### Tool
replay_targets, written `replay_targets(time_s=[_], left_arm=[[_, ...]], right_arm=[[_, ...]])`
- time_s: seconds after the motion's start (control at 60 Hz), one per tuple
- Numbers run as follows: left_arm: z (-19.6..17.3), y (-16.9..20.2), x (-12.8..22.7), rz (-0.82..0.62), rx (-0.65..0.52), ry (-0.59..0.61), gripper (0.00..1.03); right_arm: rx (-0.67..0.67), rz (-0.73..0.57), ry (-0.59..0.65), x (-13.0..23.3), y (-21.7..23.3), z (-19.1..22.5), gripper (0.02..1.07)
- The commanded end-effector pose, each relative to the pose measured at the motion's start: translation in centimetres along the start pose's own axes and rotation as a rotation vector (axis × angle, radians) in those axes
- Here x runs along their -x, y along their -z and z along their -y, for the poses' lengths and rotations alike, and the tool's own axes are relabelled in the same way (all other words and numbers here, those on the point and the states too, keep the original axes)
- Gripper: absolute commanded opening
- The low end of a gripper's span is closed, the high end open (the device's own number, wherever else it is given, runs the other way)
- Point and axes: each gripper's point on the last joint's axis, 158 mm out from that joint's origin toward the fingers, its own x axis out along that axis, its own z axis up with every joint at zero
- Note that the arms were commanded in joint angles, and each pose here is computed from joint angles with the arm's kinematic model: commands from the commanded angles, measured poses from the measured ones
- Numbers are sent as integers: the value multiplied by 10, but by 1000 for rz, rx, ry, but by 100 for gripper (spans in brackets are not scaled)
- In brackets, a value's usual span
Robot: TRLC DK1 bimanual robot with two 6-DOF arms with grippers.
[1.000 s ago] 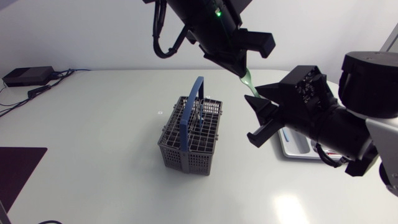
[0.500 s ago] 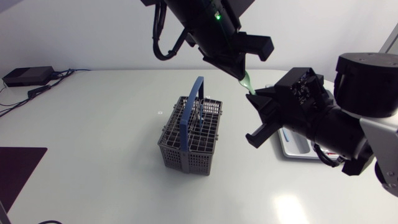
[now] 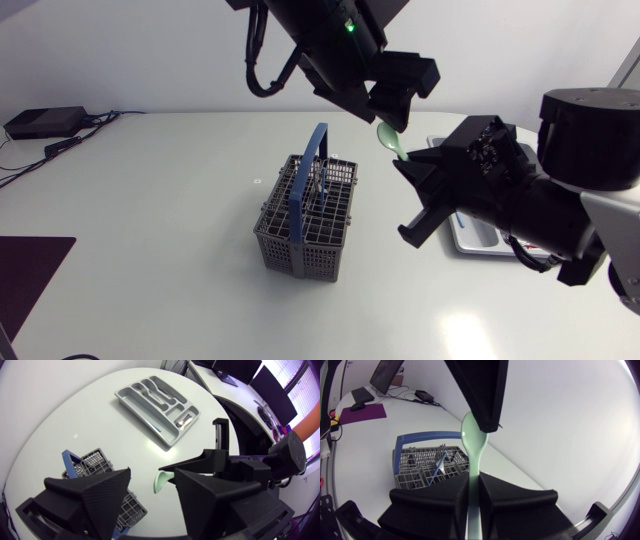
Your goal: Unload the cutlery basket into the drawer organizer.
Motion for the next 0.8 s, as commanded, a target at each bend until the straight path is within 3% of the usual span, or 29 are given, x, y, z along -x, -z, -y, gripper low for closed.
replay_targets(time_s=[0.0, 0.483, 0.783], left_arm=[[-7, -4, 2, 16, 41, -4, 97], [-56, -11, 29, 139, 67, -161, 97], [-62, 14, 22, 135, 55, -229, 97]], right_arm=[[14, -13, 0, 5, 9, 3, 8], [-14, -57, -123, 35, 93, 51, 8], [-23, -120, -209, 50, 166, 88, 8]])
